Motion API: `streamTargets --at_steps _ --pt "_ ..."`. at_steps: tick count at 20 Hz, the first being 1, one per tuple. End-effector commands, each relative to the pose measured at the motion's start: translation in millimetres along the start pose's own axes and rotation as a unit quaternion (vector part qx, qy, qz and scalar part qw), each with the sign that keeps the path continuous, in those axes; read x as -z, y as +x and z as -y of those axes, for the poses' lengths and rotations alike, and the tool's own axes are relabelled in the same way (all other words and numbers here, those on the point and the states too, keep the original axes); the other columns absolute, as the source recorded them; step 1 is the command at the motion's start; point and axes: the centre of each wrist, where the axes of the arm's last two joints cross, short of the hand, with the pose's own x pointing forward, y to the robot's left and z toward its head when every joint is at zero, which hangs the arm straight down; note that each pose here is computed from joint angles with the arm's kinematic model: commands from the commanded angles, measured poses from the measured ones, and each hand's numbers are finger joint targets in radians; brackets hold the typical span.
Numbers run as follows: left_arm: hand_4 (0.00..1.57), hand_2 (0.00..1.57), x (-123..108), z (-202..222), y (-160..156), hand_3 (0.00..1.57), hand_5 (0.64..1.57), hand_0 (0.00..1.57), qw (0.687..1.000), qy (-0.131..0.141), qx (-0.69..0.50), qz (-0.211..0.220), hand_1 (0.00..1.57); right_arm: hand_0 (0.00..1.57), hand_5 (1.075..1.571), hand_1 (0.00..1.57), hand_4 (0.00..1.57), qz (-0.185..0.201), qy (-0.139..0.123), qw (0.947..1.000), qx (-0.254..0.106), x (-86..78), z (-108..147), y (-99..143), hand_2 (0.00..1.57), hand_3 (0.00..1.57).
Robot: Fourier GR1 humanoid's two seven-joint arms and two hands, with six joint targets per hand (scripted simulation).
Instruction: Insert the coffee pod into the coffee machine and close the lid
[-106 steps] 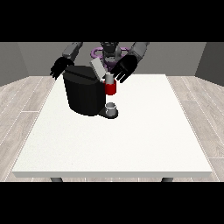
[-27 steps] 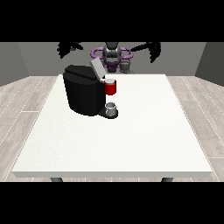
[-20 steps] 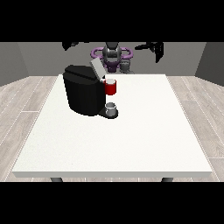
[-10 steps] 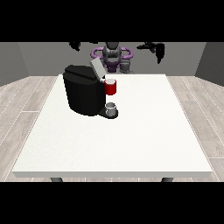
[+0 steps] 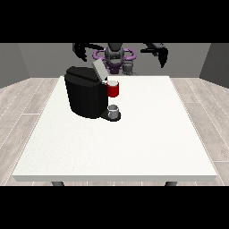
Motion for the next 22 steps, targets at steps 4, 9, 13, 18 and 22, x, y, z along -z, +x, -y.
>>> streamTargets --at_steps 4,9,13,18,22 --pt "0.00 0.00 -10.8 7.8 20.2 0.00 1.571 0.00 1.000 0.015 0.007 0.020 0.00 0.00 1.571 0.00 0.00 0.007 0.009 0.9999 0.004 19.4 16.8 2.3 0.00 0.00" --pt "0.00 0.00 -27.2 -22.2 15.3 0.00 1.571 0.00 0.999 0.040 0.018 0.016 0.00 0.00 1.571 0.00 0.00 -0.005 0.034 0.9994 -0.002 30.8 -34.1 15.0 0.00 0.00" --pt "0.00 0.00 -22.1 -0.4 28.4 0.00 1.571 0.00 0.999 0.035 0.020 0.035 0.00 0.00 1.571 0.00 0.00 0.019 0.040 0.9989 -0.014 37.9 -16.4 2.9 0.00 0.00" --pt "0.00 0.00 -25.9 -19.5 51.1 0.00 1.571 0.00 0.998 0.050 0.023 0.044 0.00 0.00 1.571 0.00 0.00 0.013 0.041 0.9989 -0.021 47.0 -17.3 7.6 0.00 0.00" --pt "0.12 0.00 -25.1 -25.1 56.2 0.00 1.571 0.00 0.998 0.040 0.021 0.045 0.00 0.00 1.571 0.00 0.04 0.014 0.036 0.9991 -0.019 55.8 -25.1 13.3 0.00 0.00"
